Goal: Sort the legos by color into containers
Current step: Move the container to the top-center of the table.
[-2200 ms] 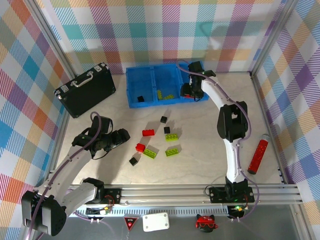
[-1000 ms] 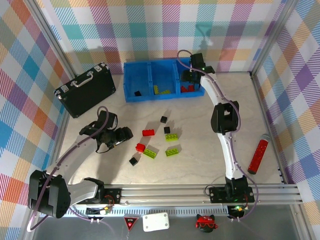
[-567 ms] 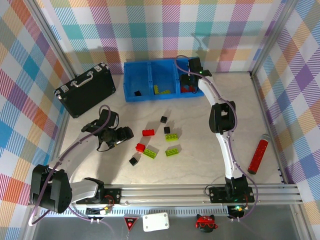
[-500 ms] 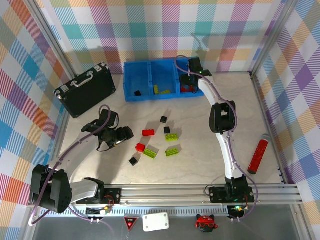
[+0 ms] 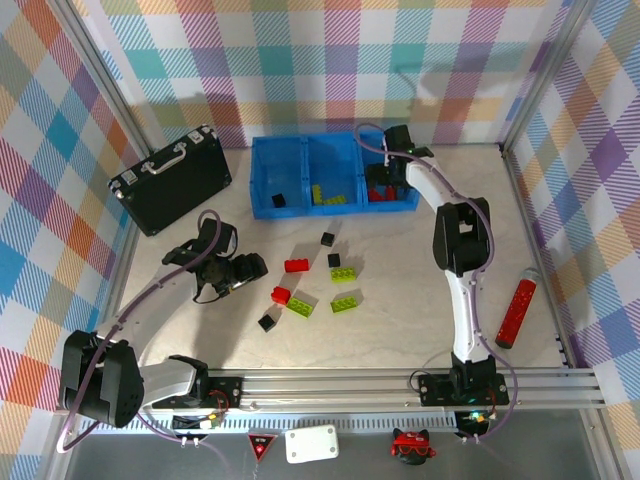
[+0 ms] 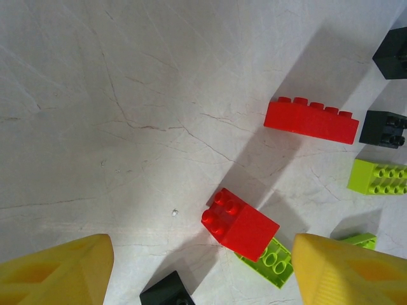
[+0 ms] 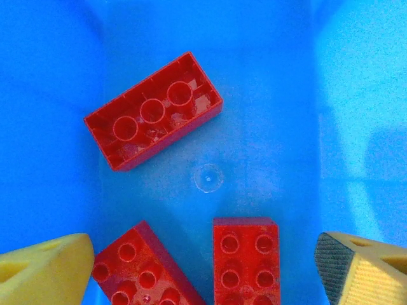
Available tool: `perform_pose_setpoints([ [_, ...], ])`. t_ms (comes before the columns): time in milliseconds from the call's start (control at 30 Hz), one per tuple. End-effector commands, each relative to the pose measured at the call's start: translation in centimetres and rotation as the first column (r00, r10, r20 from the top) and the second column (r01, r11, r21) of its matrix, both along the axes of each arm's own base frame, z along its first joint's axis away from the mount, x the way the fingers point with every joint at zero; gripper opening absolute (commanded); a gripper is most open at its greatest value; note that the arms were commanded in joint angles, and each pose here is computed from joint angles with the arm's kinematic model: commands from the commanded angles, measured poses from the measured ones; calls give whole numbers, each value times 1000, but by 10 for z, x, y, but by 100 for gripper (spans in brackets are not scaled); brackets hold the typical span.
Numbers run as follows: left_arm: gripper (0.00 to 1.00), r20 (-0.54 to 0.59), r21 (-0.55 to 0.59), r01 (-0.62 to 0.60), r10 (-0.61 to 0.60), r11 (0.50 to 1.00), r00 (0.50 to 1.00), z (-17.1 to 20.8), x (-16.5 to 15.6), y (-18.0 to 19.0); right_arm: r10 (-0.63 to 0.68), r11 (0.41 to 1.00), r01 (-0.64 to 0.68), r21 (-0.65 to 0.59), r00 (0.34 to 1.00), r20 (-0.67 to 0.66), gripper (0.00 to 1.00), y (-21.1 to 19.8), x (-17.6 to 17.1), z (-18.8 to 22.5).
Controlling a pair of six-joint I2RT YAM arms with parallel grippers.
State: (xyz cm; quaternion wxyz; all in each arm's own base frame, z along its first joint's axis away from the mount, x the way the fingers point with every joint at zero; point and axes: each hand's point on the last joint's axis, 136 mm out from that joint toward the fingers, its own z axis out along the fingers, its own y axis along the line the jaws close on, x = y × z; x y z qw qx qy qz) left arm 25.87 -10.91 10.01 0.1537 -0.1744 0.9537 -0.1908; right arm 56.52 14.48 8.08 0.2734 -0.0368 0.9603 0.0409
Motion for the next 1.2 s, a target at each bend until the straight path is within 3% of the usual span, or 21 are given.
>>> perform_pose_setpoints([
  [0, 74, 40, -31, -4, 5, 1000, 999, 17, 4, -1, 10, 999, -11, 35, 1000, 3, 99, 2, -19, 24],
  [333, 74, 55, -37, -5, 7, 999, 998, 19, 1, 0, -137, 989, 140, 51, 989, -49, 99, -5, -64, 22],
  [433, 74, 56, -43, 1, 2, 999, 998, 21, 2, -2, -172, 984, 172, 47, 985, -4, 98, -5, -58, 28],
  [567, 74, 74, -48, 7, -4, 999, 997, 26, 2, -2, -158, 986, 152, 74, 985, 70, 85, 1, -40, 47],
  [833, 74, 88, -41, 7, -3, 999, 996, 29, -1, 0, -106, 993, 98, 62, 986, 126, 88, 9, -17, 72],
  [1167, 74, 93, -36, 14, -11, 999, 996, 31, -3, 1, -99, 994, 93, 56, 989, 108, 79, 9, -18, 75],
])
